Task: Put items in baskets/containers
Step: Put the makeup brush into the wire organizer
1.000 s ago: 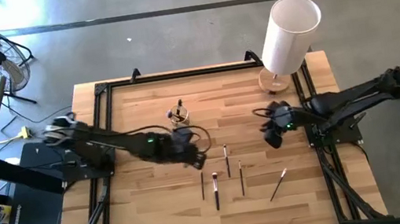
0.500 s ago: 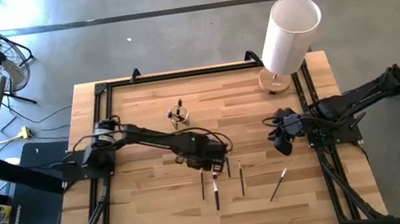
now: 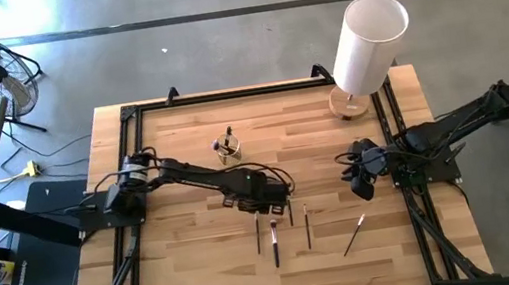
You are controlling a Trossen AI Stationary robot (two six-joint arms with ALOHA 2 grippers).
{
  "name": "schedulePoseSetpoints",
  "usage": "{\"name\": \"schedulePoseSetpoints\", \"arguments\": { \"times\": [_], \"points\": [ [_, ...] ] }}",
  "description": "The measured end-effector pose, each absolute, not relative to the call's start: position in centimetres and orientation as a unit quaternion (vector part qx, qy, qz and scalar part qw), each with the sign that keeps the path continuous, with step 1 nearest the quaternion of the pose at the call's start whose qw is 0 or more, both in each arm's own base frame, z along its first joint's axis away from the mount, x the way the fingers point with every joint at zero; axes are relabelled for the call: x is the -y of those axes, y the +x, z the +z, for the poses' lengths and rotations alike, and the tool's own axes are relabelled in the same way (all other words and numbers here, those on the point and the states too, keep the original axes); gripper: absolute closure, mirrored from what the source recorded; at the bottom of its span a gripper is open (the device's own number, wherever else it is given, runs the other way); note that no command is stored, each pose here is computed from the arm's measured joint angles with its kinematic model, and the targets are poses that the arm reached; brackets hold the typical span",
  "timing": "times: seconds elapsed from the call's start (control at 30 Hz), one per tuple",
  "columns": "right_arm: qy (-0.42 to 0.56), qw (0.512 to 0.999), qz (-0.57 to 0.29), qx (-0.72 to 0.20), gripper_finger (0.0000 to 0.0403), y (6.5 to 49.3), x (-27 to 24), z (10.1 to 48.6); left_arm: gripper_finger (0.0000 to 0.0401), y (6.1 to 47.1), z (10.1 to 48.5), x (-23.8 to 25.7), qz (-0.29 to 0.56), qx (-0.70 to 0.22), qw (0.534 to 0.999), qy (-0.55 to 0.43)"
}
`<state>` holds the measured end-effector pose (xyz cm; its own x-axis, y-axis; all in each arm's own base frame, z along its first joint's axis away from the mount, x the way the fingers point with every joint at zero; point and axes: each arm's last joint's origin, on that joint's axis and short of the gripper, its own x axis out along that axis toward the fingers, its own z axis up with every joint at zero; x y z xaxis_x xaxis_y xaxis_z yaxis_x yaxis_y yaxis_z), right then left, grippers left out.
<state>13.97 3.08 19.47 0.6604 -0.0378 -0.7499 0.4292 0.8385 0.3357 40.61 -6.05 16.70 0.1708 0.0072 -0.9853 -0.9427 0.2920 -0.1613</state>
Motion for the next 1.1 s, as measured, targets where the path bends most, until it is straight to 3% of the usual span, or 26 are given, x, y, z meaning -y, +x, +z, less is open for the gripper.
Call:
{"name": "schedulePoseSetpoints", "arguments": {
  "times": [0.3, 0.4, 0.53, 0.63, 0.83, 1.1],
  "points": [
    [0.245, 0.878, -0.131, -0.391, 0.032, 14.0, -3.1, 19.5, 0.0296, 41.1, 14.4, 6.0, 0.394, -0.533, 0.588, -0.463],
    [0.245, 0.878, -0.131, -0.391, 0.032, 14.0, -3.1, 19.5, 0.0321, 41.1, 14.3, 5.9, 0.397, -0.535, 0.585, -0.462],
    [0.241, 0.878, -0.13, -0.391, 0.032, 14.0, -3.1, 19.5, 0.0385, 41.1, 14.2, 5.9, 0.406, -0.529, 0.591, -0.454],
    [0.24, 0.879, -0.132, -0.39, 0.032, 14.0, -3.1, 19.5, 0.0392, 41.0, 14.3, 5.9, 0.413, -0.524, 0.6, -0.442],
    [0.231, 0.882, -0.131, -0.39, 0.032, 14.0, -3.0, 19.5, 0.04, 40.6, 16.3, 6.1, 0.431, -0.474, 0.646, -0.416],
    [0.227, 0.884, -0.139, -0.385, 0.032, 14.0, -3.0, 19.5, 0.0401, 38.9, 23.4, 5.7, 0.452, -0.333, 0.734, -0.382]
  ]
}}
